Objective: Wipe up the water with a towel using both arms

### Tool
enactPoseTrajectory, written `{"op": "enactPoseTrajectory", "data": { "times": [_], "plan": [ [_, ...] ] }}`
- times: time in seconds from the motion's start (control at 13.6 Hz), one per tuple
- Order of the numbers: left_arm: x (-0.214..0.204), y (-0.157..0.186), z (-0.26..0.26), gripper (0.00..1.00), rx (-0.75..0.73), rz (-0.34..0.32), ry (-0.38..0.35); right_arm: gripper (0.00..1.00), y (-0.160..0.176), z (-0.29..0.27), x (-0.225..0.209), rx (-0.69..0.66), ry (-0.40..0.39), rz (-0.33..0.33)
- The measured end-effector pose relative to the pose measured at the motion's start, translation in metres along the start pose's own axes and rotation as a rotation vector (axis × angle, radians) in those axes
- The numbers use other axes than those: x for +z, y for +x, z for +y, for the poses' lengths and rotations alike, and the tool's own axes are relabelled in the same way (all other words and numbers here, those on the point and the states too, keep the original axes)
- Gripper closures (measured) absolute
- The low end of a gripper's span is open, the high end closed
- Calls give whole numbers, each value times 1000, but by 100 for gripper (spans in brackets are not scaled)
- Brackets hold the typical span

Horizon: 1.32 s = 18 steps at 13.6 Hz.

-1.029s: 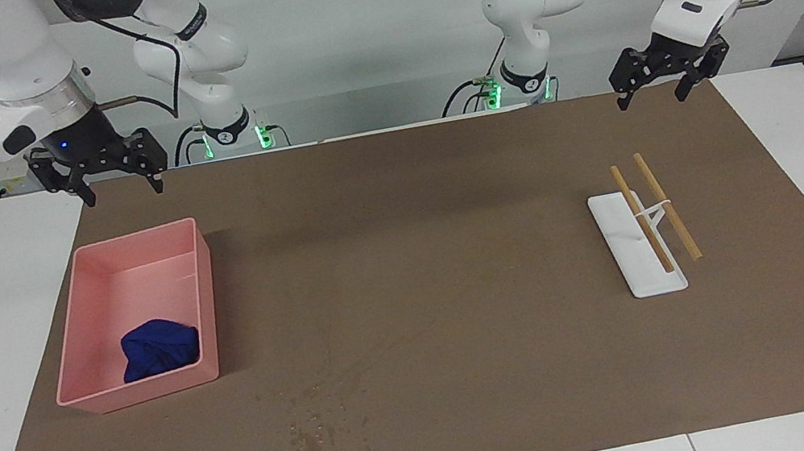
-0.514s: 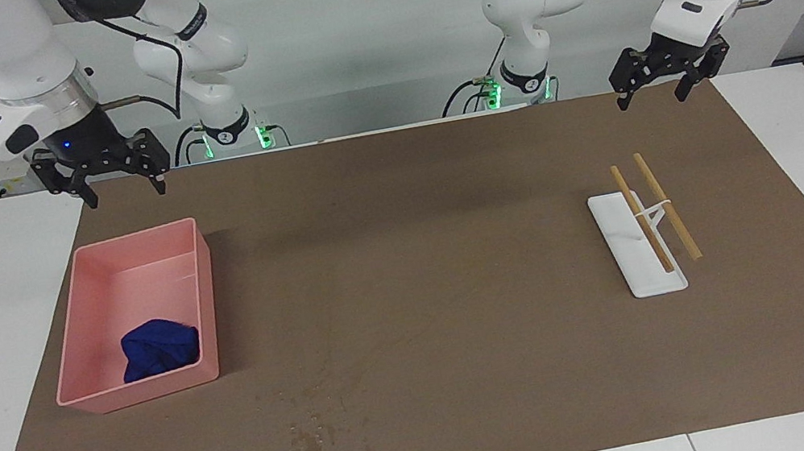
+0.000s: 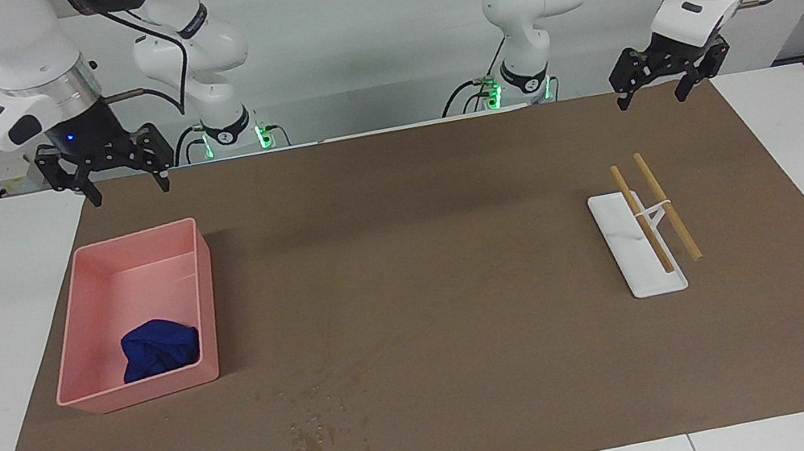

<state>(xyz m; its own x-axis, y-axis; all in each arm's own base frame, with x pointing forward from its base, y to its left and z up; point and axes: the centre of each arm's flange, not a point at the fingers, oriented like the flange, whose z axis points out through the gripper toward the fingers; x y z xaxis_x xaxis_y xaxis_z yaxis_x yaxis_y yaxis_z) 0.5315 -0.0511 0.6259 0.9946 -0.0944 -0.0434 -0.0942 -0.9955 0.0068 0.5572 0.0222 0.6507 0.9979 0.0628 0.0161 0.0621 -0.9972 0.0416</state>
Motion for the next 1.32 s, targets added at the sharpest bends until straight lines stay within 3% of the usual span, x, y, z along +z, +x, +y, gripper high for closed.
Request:
{"op": "enactPoseTrajectory", "data": {
  "times": [1.32],
  "plan": [
    [0,0,0,0,0,0,0,0,-16,-2,11,-2,-3,-33]
  ]
}}
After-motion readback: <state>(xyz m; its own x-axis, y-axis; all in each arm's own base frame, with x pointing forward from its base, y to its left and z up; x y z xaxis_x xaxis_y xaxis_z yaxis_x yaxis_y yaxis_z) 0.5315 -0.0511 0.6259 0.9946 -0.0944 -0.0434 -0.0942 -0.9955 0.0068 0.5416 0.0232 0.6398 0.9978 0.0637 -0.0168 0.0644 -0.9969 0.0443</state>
